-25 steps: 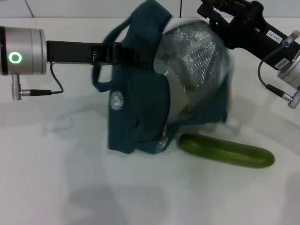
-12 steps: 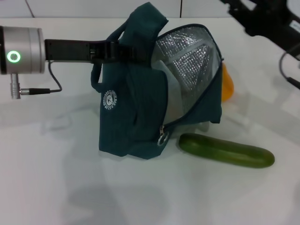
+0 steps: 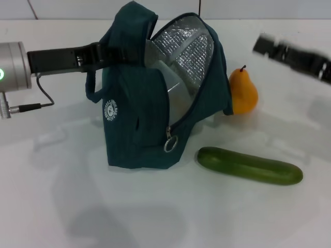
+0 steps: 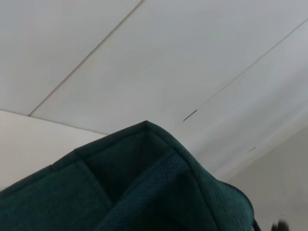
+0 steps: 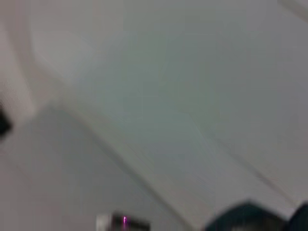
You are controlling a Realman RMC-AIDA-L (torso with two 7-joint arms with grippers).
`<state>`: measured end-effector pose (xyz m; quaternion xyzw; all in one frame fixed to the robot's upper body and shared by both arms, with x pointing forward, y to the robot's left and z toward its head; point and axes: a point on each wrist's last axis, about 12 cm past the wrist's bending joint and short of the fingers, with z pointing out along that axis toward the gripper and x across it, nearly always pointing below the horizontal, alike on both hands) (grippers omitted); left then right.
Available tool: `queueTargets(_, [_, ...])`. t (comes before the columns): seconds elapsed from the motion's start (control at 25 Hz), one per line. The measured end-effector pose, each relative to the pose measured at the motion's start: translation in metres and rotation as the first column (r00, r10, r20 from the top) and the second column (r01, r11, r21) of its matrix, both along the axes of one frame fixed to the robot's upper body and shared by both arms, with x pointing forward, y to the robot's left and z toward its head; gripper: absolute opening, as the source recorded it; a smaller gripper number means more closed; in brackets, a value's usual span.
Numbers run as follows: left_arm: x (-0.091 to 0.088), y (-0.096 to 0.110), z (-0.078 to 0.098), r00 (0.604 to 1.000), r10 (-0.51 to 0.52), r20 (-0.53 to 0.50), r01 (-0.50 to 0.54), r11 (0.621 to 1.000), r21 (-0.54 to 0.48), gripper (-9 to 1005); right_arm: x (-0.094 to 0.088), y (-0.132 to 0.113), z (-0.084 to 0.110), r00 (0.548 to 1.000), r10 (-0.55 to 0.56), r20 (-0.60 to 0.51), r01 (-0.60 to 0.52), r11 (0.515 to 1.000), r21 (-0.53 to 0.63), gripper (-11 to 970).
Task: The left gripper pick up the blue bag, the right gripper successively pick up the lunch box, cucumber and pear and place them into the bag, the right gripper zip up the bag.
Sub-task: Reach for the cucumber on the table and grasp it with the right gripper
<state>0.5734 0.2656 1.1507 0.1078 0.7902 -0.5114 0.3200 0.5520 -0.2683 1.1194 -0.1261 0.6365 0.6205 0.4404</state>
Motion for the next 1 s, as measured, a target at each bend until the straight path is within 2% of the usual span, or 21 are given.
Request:
queueTargets(0.08, [-0.002, 0.002, -0.002, 1.000, 0.007, 0.007, -0.007, 1.000, -0.020, 49, -0.003, 0.000, 0.000, 0.998, 0.051, 0.043, -0.047, 0.996, -0.082, 689])
queueTargets(0.28, [-0.007, 0.007, -0.003, 1.000, 0.018, 0.022, -0.017, 0.999, -0.036, 49, -0.001, -0.003, 0.006, 0.978, 0.178, 0.105, -0.139, 0.943, -0.302, 808])
queueTargets(0.4, [-0.007, 0.008, -0.005, 0.999, 0.017, 0.029, -0.017, 0.999, -0.033, 49, 0.004, -0.005, 0.015, 0.962, 0.258, 0.088, -0.194, 0.874, -0.445, 845])
queueTargets(0.56, [-0.008, 0.009, -0.005, 0.999, 0.017, 0.032, -0.016, 0.999, -0.028, 50, 0.011, -0.004, 0.034, 0.931, 0.365, 0.007, -0.293, 0.758, -0.582, 883])
queueTargets(0.72, [-0.008, 0.011, -0.004, 0.999, 0.014, 0.032, -0.014, 1.000, -0.022, 50, 0.020, 0.004, 0.066, 0.896, 0.438, -0.074, -0.361, 0.623, -0.694, 882])
queueTargets(0.88, [-0.008, 0.010, -0.005, 0.999, 0.006, 0.031, -0.006, 1.000, -0.013, 50, 0.027, 0.026, 0.101, 0.871, 0.477, -0.120, -0.378, 0.492, -0.785, 881])
queueTargets(1.0, [-0.008, 0.010, -0.005, 0.999, 0.005, 0.034, -0.004, 1.000, -0.008, 50, 0.034, 0.050, 0.118, 0.852, 0.485, -0.197, -0.407, 0.378, -0.832, 880])
